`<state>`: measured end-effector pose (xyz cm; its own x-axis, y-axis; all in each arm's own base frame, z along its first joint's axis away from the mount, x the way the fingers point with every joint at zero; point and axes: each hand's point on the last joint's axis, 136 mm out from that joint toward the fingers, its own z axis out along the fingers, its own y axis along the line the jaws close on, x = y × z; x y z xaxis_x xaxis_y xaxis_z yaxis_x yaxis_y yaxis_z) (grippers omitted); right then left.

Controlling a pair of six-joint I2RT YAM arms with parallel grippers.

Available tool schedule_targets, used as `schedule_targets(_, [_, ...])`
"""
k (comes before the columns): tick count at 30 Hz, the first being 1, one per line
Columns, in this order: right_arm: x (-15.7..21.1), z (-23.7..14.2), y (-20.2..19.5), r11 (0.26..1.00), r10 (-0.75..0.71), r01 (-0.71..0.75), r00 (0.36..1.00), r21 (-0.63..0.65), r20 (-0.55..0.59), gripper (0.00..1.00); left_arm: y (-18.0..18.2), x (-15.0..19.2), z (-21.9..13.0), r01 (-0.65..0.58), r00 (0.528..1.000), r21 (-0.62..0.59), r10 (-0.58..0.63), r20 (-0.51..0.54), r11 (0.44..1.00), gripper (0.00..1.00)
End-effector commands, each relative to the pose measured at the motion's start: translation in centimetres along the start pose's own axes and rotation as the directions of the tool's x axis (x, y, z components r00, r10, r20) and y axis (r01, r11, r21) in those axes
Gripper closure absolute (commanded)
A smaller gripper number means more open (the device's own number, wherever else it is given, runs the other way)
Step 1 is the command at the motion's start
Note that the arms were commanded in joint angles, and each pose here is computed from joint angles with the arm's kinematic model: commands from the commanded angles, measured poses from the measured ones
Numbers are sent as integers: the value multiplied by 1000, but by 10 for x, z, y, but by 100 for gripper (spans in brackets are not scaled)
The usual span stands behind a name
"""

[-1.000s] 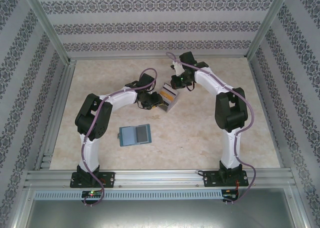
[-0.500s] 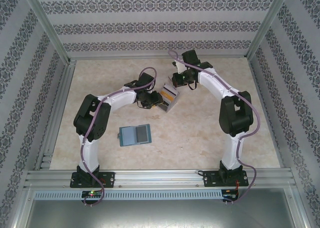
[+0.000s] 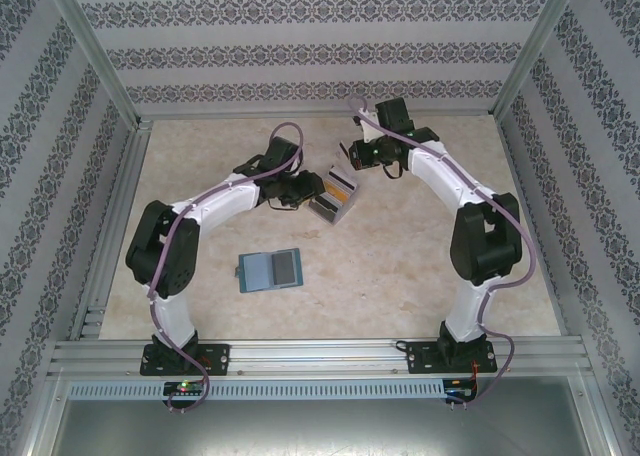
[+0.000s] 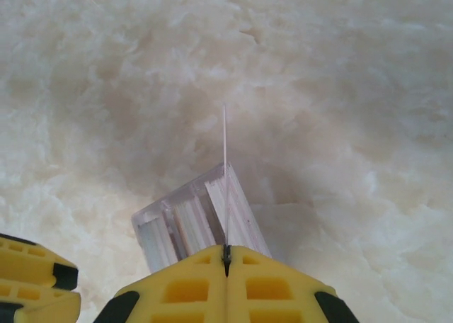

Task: Put the credit cards into the card holder
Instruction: Pick up the credit card from the storage box.

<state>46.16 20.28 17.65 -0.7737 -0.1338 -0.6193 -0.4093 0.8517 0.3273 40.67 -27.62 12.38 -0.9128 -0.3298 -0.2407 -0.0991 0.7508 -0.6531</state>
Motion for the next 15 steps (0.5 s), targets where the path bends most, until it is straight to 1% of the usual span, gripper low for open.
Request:
schedule_targets(1, [-18,-23,19,993,46,-36,995,-112,89,100,-25,-17,-21,9,997,145,-20,75,989,60])
schedule_targets(5, [-17,-33,36,967,120,-90,986,-239,113,100,-42,-24,-38,2,993,280,-36,114,960,57])
schedule_targets(7, [-12,-37,48,940,164,-119,980,-320,116,100,-51,-26,-46,-11,993,337,-30,116,942,56])
schedule_targets(10, [-6,-41,62,890,226,-160,968,-427,107,100,-58,-29,-53,-19,993,390,-28,114,920,55])
schedule_targets(13, [-2,-46,71,846,272,-189,957,-499,99,100,-62,-32,-58,-14,992,447,-43,119,894,54])
schedule_targets(15, [-2,-51,77,819,296,-197,950,-539,102,100,-61,-34,-60,-12,991,451,-48,122,893,53])
